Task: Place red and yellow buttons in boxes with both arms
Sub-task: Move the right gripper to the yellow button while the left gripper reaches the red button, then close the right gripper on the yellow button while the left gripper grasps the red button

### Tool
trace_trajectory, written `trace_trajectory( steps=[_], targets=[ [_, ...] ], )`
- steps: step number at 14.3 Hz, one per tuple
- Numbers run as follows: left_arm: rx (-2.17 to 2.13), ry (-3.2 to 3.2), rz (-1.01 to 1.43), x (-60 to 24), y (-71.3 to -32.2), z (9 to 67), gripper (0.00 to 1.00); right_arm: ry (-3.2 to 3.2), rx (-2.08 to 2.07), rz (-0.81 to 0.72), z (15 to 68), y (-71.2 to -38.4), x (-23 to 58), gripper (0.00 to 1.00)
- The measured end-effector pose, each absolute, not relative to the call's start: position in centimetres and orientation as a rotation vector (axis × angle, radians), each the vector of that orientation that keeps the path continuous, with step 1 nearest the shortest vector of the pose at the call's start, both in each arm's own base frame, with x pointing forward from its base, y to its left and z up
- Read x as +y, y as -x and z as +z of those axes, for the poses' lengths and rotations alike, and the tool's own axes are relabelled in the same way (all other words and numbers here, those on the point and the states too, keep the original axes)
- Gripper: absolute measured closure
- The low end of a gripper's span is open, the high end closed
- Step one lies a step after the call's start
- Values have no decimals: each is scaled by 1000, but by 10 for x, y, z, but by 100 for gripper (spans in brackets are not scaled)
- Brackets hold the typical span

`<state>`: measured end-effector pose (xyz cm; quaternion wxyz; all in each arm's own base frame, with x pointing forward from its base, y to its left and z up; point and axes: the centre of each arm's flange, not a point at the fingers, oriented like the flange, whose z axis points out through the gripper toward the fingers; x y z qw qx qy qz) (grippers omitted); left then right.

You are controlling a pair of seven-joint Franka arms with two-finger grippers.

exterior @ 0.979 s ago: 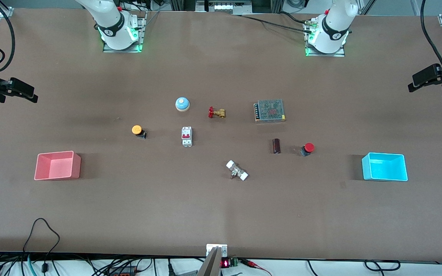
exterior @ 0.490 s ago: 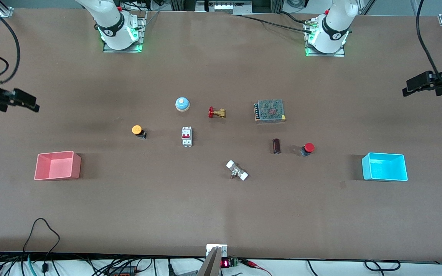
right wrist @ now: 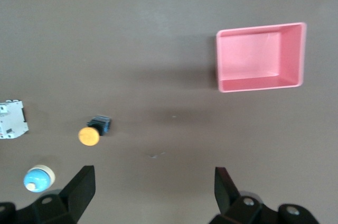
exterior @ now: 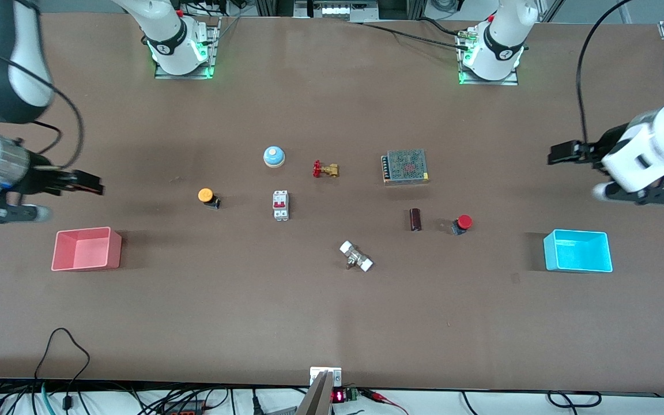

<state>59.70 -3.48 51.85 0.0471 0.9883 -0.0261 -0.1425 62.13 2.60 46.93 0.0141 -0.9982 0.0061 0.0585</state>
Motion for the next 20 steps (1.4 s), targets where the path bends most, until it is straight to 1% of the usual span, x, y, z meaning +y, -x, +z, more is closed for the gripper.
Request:
trace_trajectory(
  steps=[3, 4, 6, 8, 11, 14, 17, 20],
  targets=[
    [-79, -2990, -499, -44, -607, 488, 0, 3139, 81, 250, 433, -619, 118, 0],
    [-69, -2995, -482, -47, -613, 479, 0, 3151, 96, 272, 416, -617, 142, 0],
    [-41, -3010, -410, -56, -627, 463, 0, 3177, 125, 303, 381, -615, 178, 0],
    [6, -3019, -399, -69, -637, 441, 0, 3196, 131, 314, 347, -613, 201, 0],
    [75, -3034, -398, -99, -650, 396, 0, 3208, 161, 292, 302, -603, 211, 0],
    [138, -3048, -450, -129, -655, 344, 0, 3214, 179, 297, 270, -587, 205, 0],
    [187, -3056, -502, -143, -654, 301, 0, 3215, 202, 292, 250, -575, 193, 0],
    [214, -3061, -542, -145, -644, 265, 0, 3184, 253, 259, 236, -564, 187, 0]
  ],
)
